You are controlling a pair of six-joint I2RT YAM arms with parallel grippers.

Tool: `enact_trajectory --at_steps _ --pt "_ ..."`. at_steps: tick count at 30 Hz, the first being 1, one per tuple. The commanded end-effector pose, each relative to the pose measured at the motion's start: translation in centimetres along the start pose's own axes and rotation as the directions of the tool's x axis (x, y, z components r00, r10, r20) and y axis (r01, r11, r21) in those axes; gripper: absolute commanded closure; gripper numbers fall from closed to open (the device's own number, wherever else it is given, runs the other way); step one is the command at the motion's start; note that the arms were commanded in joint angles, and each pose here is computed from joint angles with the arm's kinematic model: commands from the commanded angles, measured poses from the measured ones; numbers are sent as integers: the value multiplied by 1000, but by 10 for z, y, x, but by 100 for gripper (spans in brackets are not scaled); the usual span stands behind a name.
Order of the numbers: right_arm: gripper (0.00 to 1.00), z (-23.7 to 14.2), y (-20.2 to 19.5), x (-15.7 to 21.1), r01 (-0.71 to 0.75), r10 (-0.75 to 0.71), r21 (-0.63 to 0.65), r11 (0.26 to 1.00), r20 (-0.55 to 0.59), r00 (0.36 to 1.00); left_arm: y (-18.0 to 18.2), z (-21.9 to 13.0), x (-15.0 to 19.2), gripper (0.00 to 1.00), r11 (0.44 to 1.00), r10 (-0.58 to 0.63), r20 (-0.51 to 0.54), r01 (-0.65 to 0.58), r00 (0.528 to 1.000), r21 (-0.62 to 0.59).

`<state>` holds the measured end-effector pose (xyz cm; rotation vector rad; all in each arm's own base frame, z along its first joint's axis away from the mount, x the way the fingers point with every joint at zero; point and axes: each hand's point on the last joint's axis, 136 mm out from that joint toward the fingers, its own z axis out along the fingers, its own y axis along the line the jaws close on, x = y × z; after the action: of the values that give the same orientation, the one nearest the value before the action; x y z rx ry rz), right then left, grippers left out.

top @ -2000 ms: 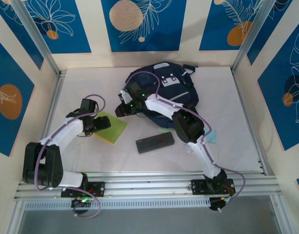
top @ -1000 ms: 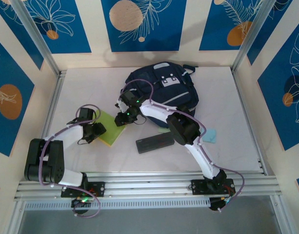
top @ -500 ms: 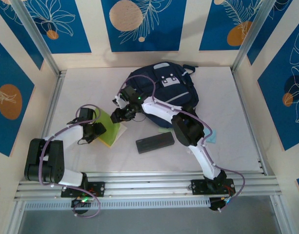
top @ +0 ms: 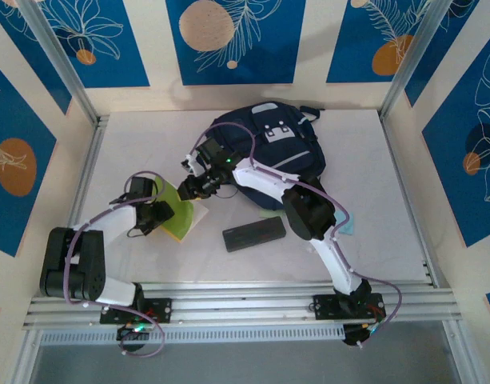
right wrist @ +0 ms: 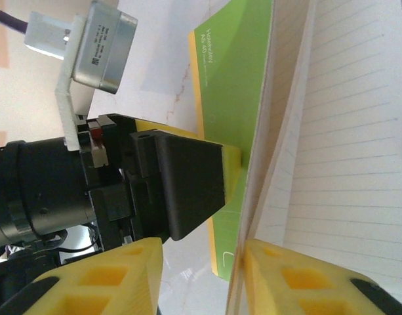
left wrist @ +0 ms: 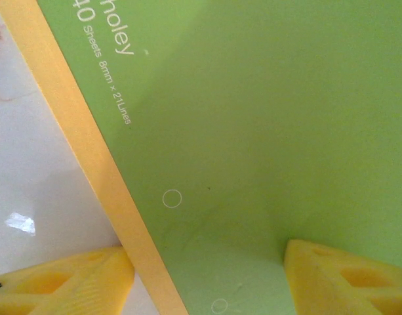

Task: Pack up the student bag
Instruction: Pick up the book from the middle-left of the table, then pass the book.

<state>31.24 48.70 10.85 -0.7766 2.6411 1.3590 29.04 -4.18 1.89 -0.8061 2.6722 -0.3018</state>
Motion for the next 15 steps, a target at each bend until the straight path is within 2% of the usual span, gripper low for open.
enact_trajectory --at_steps 1,3,6,7,12,15 --pt "66 10 -13 9 -54 54 9 999 -34 998 -7 16 16 35 998 12 -61 -8 998 56" --pt "73 10 -22 8 -73 75 57 996 -29 997 -9 14 15 34 998 10 -59 -6 998 64" --pt "95 6 -25 5 -103 104 60 993 -16 994 -15 5 10 29 996 14 -38 -11 999 85" --pt "100 2 -24 2 -113 113 45 993 -7 994 -18 0 6 26 995 17 -20 -15 1000 97" --pt "100 -33 -11 -19 -161 168 -103 982 62 984 -41 -26 -13 10 981 3 50 -13 999 192" --pt "100 -64 -9 -33 -180 204 -183 966 121 972 -61 -36 -23 4 953 -45 89 16 995 302"
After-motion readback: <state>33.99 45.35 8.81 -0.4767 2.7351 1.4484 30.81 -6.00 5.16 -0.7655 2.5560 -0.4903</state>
